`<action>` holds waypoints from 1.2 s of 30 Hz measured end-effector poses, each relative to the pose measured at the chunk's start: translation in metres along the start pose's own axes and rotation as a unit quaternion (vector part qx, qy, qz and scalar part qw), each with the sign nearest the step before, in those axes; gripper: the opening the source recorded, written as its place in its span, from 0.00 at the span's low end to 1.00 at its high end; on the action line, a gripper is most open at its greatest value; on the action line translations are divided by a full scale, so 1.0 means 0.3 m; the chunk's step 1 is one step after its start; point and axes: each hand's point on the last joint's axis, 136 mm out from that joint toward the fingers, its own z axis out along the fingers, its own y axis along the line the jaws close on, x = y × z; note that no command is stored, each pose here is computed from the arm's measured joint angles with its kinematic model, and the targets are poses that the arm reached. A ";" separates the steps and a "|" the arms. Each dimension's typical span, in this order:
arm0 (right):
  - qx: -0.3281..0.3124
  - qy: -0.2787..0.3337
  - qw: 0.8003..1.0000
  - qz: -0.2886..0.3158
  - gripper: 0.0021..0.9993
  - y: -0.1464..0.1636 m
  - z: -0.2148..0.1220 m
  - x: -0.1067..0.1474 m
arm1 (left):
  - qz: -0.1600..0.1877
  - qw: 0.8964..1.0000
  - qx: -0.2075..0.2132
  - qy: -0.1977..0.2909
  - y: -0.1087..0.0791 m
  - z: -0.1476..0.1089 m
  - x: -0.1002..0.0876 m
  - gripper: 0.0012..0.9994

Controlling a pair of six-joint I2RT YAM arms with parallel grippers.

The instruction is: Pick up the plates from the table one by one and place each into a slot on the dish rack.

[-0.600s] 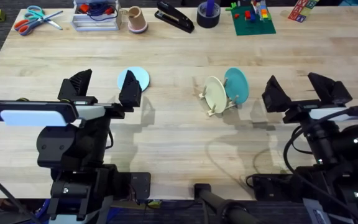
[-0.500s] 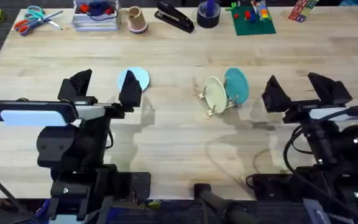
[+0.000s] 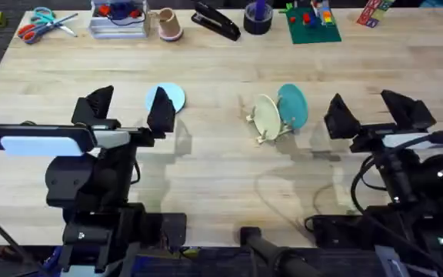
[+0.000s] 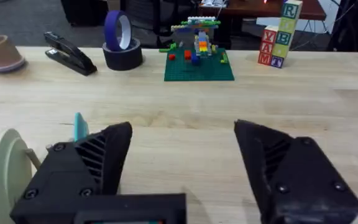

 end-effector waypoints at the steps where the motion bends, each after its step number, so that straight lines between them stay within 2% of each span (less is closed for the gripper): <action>1: 0.000 0.000 1.000 0.000 0.99 0.000 0.000 0.000 | 0.000 1.000 0.000 0.000 0.000 0.000 0.000 0.99; 10: 0.000 0.000 1.000 -0.001 0.99 0.000 0.000 -0.001 | 0.000 1.000 0.000 0.000 0.000 0.000 0.000 0.99; 18: 0.000 0.001 0.999 -0.041 0.99 0.000 -0.002 -0.004 | 0.000 1.000 0.000 0.005 0.000 -0.007 -0.016 0.99; 22: -0.001 -0.004 0.999 -0.048 0.99 0.001 -0.013 -0.041 | 0.000 1.000 0.000 0.011 0.000 -0.034 -0.083 0.99; 27: 0.000 -0.028 0.998 -0.052 0.99 0.004 -0.048 -0.153 | 0.002 1.000 0.000 0.027 -0.001 -0.089 -0.165 0.99; 32: -0.002 -0.009 0.999 -0.053 0.99 0.006 -0.100 -0.211 | 0.011 0.999 0.000 0.042 -0.002 -0.156 -0.238 0.99; 36: -0.005 0.006 0.999 -0.052 0.99 0.011 -0.154 -0.258 | 0.013 0.999 0.000 0.041 -0.003 -0.211 -0.324 0.99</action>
